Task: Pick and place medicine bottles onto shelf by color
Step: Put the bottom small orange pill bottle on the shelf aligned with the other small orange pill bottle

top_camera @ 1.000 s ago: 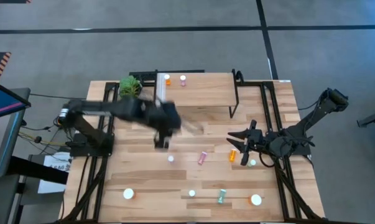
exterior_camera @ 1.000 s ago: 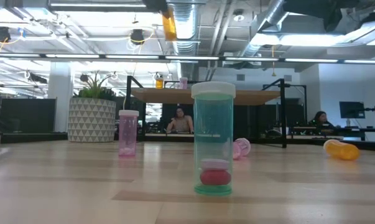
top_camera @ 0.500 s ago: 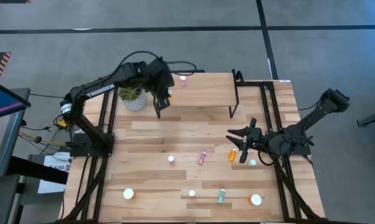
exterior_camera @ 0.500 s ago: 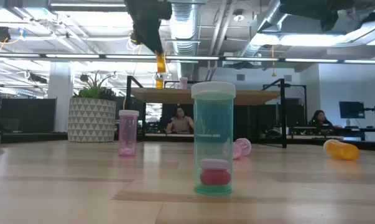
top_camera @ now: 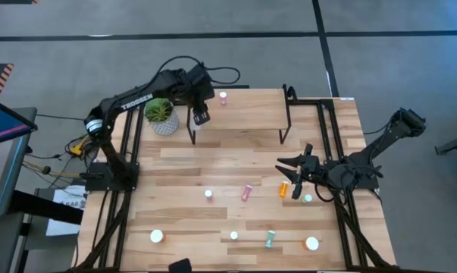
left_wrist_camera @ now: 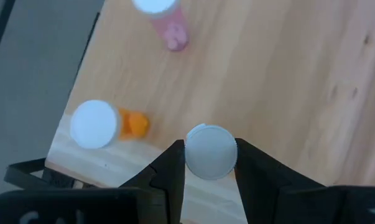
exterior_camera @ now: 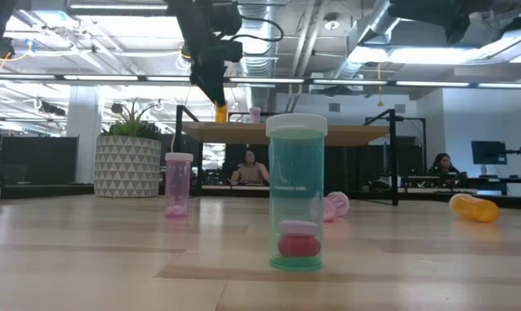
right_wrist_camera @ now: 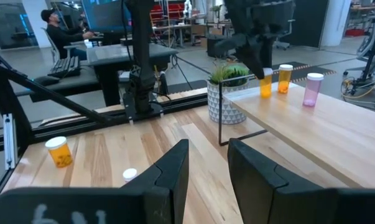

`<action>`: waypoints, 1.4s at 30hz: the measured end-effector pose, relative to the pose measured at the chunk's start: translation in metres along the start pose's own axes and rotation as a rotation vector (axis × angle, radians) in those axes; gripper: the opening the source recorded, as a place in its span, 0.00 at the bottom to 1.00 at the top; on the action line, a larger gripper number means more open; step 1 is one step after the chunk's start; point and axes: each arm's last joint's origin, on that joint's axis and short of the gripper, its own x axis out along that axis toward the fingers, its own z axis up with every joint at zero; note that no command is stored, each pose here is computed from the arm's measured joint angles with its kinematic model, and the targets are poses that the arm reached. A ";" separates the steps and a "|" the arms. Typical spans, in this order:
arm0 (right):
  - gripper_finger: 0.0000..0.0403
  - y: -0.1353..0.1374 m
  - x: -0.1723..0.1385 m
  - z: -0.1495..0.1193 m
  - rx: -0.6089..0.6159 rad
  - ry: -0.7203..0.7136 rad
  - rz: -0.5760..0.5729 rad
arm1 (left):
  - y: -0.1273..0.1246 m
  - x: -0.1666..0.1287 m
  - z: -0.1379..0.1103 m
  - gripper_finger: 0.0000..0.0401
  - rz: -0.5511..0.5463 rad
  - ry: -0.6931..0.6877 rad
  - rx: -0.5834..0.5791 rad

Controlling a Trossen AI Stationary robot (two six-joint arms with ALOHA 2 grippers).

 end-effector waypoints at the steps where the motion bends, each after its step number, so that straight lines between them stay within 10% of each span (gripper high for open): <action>1: 0.33 0.000 0.000 0.000 0.000 0.000 0.000 | 0.002 0.001 0.000 0.26 0.001 -0.006 -0.006; 22: 0.33 0.000 0.000 0.000 -0.001 0.001 0.001 | 0.007 0.001 -0.002 0.26 0.003 0.008 -0.009; 42: 0.33 0.000 0.000 0.000 0.002 0.000 0.001 | 0.004 0.001 -0.002 0.49 -0.002 0.016 -0.003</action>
